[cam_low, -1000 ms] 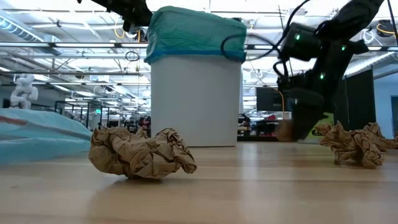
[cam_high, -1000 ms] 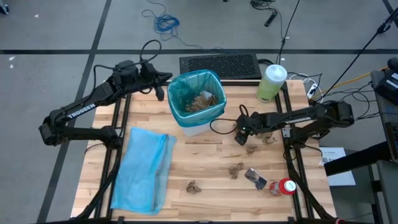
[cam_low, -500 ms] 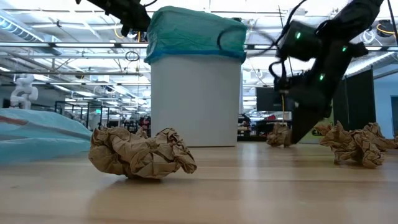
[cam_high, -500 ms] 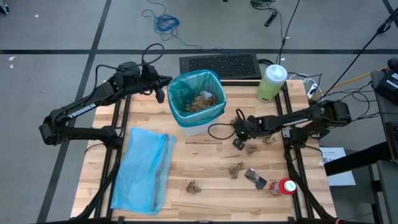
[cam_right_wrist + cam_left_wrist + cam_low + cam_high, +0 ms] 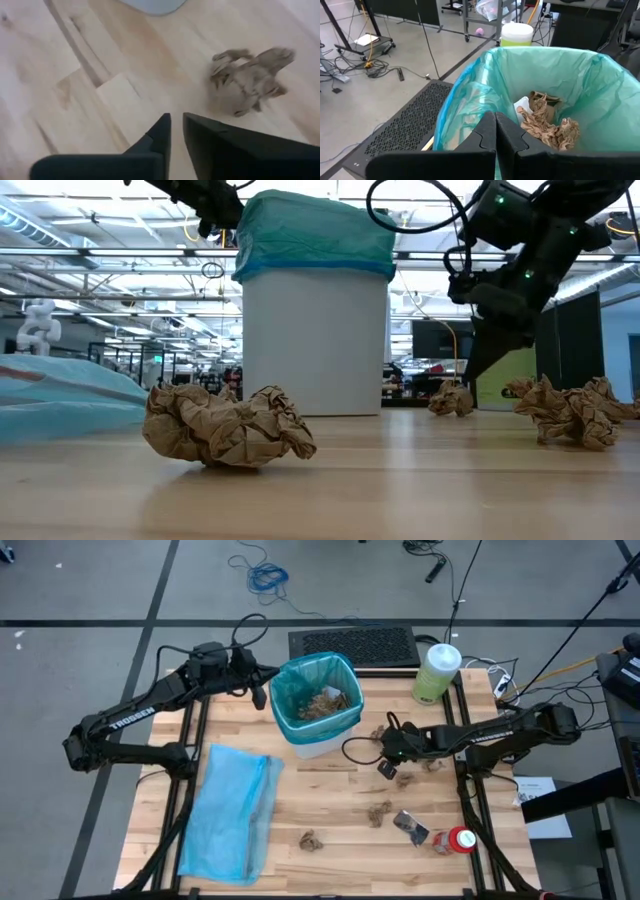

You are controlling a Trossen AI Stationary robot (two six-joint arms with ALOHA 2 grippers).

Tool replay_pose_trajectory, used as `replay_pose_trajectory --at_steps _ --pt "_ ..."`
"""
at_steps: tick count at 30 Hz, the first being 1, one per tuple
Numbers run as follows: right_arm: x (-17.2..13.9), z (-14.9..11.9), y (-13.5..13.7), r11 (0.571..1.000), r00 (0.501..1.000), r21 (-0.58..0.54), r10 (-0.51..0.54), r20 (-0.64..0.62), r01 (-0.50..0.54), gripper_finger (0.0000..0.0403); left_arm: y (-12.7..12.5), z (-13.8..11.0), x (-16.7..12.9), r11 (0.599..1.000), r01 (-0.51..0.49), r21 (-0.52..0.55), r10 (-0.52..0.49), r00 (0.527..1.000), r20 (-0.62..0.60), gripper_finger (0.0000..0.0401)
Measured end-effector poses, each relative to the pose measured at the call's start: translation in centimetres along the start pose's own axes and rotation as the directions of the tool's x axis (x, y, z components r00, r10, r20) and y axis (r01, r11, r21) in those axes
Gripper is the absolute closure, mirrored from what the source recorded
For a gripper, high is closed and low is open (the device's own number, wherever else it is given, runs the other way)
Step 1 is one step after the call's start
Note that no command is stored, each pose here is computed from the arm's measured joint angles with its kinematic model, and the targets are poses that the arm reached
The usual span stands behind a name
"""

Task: Place trash/remove bag and relplace
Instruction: Put the brown paper into the blue trash bag inside the white trash bin

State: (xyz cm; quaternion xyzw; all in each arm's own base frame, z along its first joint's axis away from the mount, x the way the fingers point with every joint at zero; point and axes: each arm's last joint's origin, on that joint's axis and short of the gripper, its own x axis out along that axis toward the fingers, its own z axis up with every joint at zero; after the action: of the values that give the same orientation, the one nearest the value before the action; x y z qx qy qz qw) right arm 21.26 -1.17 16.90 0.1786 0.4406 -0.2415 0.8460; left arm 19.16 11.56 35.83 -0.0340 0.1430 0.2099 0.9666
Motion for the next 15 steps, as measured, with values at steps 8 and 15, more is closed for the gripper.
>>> replay_pose_trajectory --at_steps 8,15 --pt "-0.02 0.23 -0.3 0.993 0.992 -0.048 -0.105 0.068 0.109 0.0258 -0.16 0.32 0.0 1.0 0.005 0.007 -0.006 0.999 0.033 0.04" --pt "0.07 0.44 -0.64 0.993 0.991 -0.01 -0.118 0.071 0.119 0.0185 -0.54 0.15 0.33 1.0 0.022 0.02 -0.022 1.0 0.016 0.04"
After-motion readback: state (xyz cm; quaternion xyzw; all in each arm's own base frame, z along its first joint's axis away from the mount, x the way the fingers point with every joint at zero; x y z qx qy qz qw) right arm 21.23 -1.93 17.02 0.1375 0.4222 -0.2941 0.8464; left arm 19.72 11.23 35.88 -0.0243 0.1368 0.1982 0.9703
